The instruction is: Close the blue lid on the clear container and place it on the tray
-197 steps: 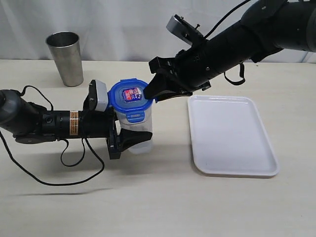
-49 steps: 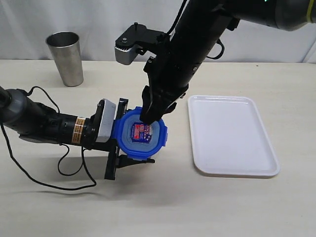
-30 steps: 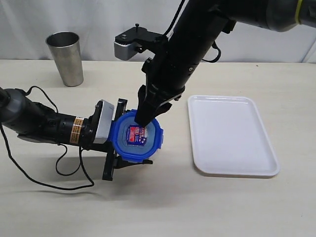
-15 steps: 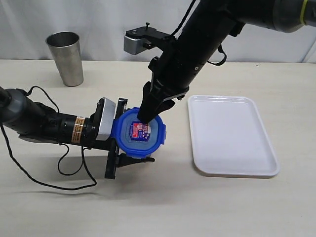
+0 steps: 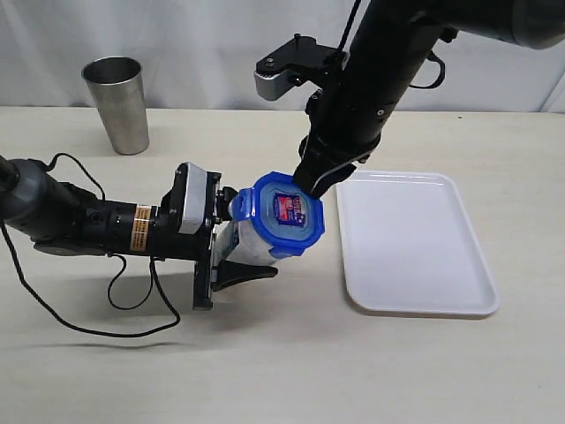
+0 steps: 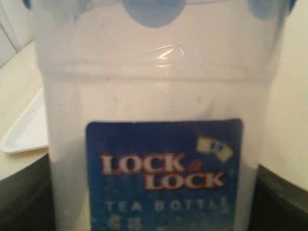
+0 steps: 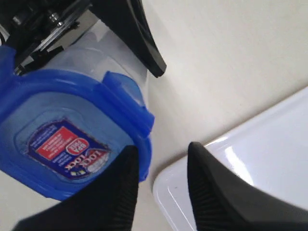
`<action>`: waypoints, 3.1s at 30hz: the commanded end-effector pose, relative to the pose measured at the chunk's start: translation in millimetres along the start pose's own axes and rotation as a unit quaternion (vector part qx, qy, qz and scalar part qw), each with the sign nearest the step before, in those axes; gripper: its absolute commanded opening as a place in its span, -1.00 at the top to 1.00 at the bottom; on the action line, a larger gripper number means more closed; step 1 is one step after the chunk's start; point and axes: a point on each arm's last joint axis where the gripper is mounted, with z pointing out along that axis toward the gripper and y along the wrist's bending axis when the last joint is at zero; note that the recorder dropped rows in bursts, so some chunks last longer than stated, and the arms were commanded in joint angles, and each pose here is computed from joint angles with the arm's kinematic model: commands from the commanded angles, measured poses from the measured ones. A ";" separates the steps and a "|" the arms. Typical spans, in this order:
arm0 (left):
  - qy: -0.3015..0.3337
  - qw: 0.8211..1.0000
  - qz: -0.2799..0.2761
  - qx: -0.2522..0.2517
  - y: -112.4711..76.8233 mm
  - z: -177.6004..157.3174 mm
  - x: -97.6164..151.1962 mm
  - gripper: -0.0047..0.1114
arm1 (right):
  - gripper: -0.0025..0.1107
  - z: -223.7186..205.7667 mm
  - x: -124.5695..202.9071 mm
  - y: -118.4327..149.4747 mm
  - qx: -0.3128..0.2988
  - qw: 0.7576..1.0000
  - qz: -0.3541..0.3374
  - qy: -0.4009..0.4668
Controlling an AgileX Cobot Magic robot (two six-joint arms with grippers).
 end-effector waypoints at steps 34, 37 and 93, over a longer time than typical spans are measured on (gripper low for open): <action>-0.018 0.995 -0.077 -0.054 9.9 -0.4 -4.0 0.92 | 0.21 16.2 -40.9 85.8 0.169 0.959 0.223 -0.054; -0.018 0.995 -0.077 -0.054 9.9 -0.4 -4.0 0.92 | 0.29 29.8 -40.6 89.6 0.157 0.962 0.222 -0.029; -0.027 0.995 -0.076 -0.065 12.1 -0.8 -5.6 0.92 | 0.87 -118.1 53.5 122.1 0.174 0.961 0.058 -0.207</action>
